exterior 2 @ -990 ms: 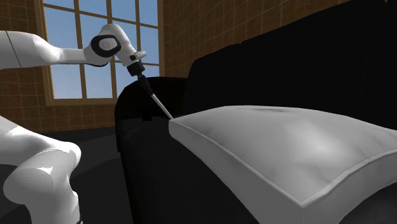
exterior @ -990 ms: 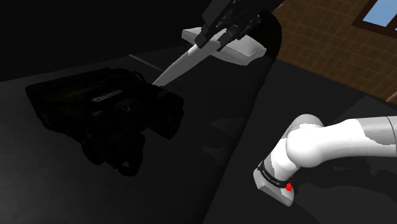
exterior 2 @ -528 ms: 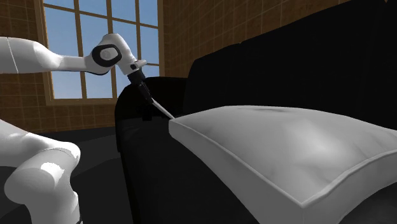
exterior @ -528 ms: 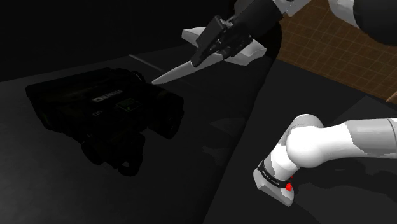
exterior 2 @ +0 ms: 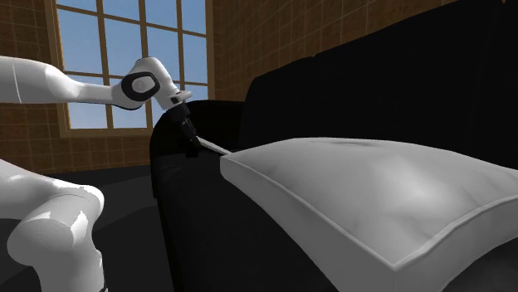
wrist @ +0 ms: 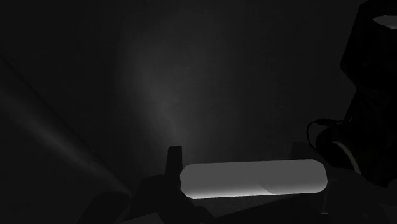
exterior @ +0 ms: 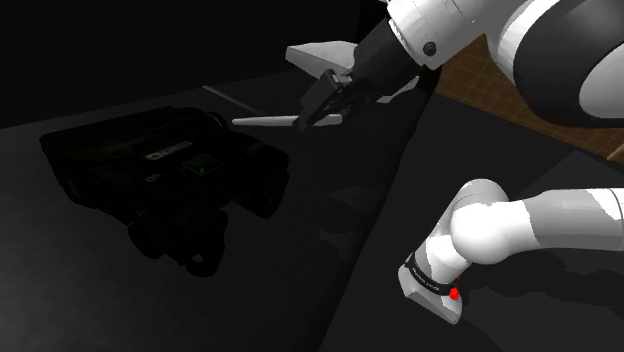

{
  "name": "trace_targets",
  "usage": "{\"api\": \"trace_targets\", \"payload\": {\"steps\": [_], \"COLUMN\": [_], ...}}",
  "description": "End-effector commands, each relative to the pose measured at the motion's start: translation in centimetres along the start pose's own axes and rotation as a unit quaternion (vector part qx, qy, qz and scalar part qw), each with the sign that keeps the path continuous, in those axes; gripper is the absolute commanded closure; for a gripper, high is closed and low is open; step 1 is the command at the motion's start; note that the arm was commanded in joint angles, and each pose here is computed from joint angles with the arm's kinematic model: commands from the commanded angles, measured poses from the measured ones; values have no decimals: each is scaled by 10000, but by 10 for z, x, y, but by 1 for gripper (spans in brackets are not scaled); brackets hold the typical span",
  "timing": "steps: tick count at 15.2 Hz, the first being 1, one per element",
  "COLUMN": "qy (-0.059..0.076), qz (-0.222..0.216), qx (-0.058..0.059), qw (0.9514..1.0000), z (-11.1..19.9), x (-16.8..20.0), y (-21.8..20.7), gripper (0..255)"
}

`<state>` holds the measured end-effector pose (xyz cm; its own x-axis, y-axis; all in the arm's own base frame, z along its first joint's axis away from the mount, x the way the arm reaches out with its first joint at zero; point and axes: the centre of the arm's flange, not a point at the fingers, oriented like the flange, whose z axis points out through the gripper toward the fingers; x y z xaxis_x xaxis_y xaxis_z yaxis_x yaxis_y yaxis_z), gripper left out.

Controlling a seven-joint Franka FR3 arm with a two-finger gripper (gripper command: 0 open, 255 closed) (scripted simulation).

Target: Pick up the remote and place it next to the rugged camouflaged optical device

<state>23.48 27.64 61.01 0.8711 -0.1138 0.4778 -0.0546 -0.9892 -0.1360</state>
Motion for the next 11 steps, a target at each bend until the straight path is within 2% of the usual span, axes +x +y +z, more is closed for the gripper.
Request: {"api": "trace_targets", "payload": {"steps": [1,9,11], "qy": [-13,-13,-13], "qz": [7,7,7], "qx": [-10,-10,-10], "qw": [10000,10000,10000], "z": [9,48,48], "x": [-4,-25,-25], "y": [2,8,8], "gripper": [255,255,255]}}
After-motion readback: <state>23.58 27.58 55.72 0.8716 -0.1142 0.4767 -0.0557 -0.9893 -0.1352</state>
